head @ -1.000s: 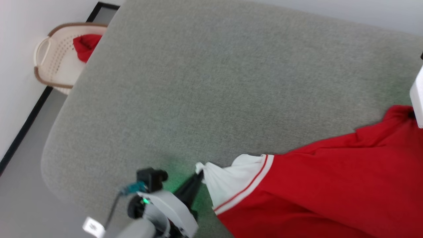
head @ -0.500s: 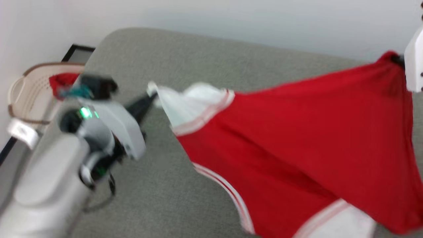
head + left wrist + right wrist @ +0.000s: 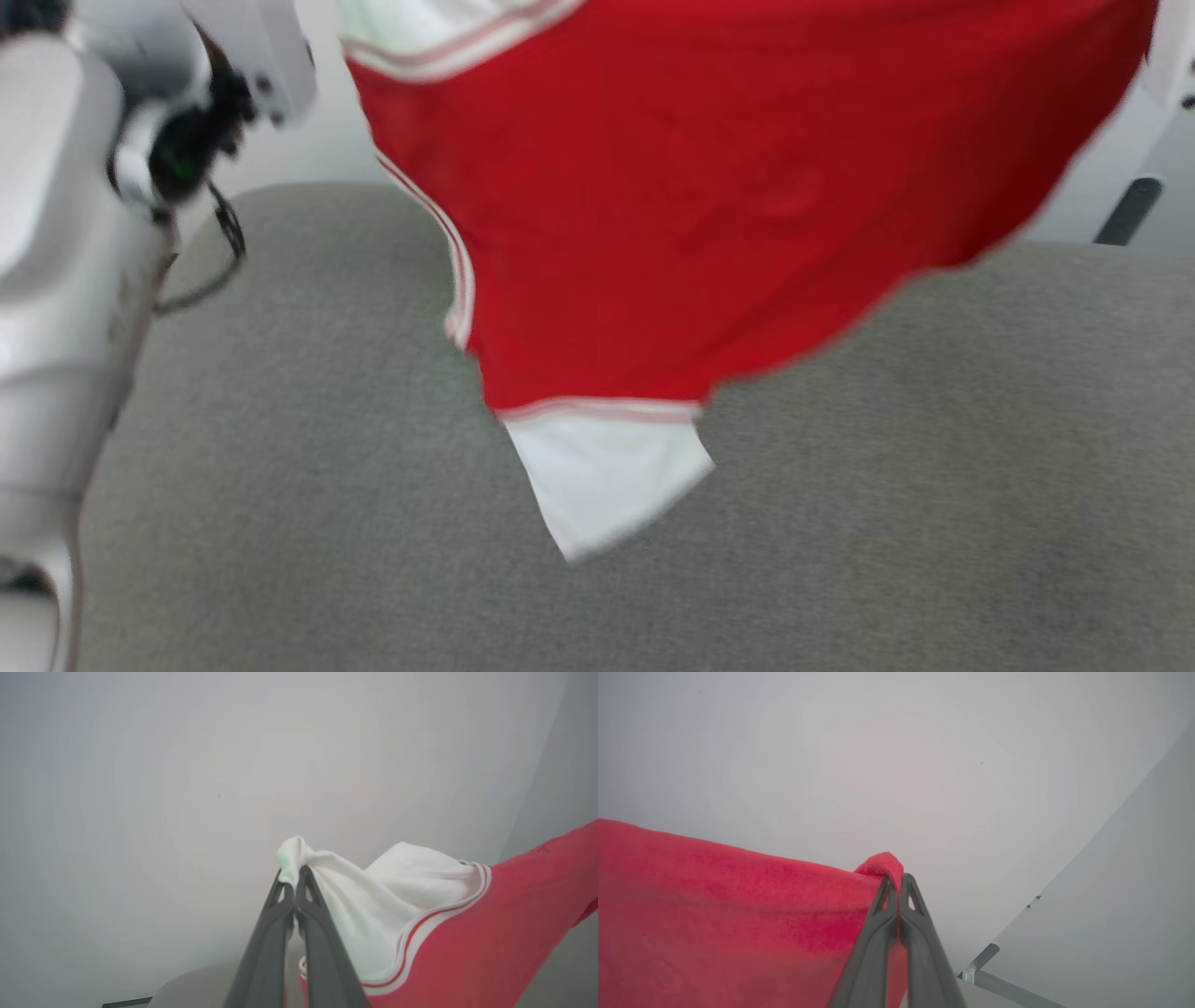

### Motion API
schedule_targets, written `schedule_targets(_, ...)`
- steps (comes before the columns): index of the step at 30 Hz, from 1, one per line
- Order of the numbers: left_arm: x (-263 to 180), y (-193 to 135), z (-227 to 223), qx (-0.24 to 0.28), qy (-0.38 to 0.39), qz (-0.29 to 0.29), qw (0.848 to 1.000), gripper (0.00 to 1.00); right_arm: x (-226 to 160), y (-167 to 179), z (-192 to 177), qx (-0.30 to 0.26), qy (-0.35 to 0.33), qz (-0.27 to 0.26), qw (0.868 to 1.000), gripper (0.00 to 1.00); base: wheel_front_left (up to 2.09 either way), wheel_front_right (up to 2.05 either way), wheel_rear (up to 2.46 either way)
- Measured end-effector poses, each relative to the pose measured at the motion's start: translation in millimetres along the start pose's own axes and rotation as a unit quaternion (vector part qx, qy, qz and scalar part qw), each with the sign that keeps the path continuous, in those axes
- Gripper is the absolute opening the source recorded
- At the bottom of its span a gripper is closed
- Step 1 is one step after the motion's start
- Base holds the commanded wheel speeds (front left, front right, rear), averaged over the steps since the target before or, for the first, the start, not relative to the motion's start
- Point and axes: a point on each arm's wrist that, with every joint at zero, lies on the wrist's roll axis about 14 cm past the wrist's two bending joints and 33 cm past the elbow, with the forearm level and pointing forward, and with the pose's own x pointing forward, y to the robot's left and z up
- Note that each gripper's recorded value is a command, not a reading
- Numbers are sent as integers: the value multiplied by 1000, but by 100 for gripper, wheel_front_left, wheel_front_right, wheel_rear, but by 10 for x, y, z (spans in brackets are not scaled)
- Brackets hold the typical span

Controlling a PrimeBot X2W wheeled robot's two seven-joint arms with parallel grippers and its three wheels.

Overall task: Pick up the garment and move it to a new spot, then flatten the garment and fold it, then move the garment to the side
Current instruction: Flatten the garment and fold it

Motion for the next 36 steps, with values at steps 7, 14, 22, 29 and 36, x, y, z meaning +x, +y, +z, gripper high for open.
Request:
schedule_targets(7,185,-95,805,14,-90,8,996,0,-239,-189,566,-9,-99,-43,994,0,0,0,0)
schedule_targets(14,244,-196,1369,17,-158,12,987,0,-442,-316,909,-15,-150,-69,986,0,0,0,0)
schedule_targets(22,434,-308,1450,0,-158,3,987,0,-372,-333,862,-6,-134,-71,988,0,0,0,0)
schedule_targets(29,850,-349,1611,6,-218,0,976,0,-16,-487,975,-34,-164,-83,982,0,0,0,0)
schedule_targets(36,1279,-351,1671,-2,-297,13,955,0,333,-618,1137,-89,-266,-103,954,0,0,0,0)
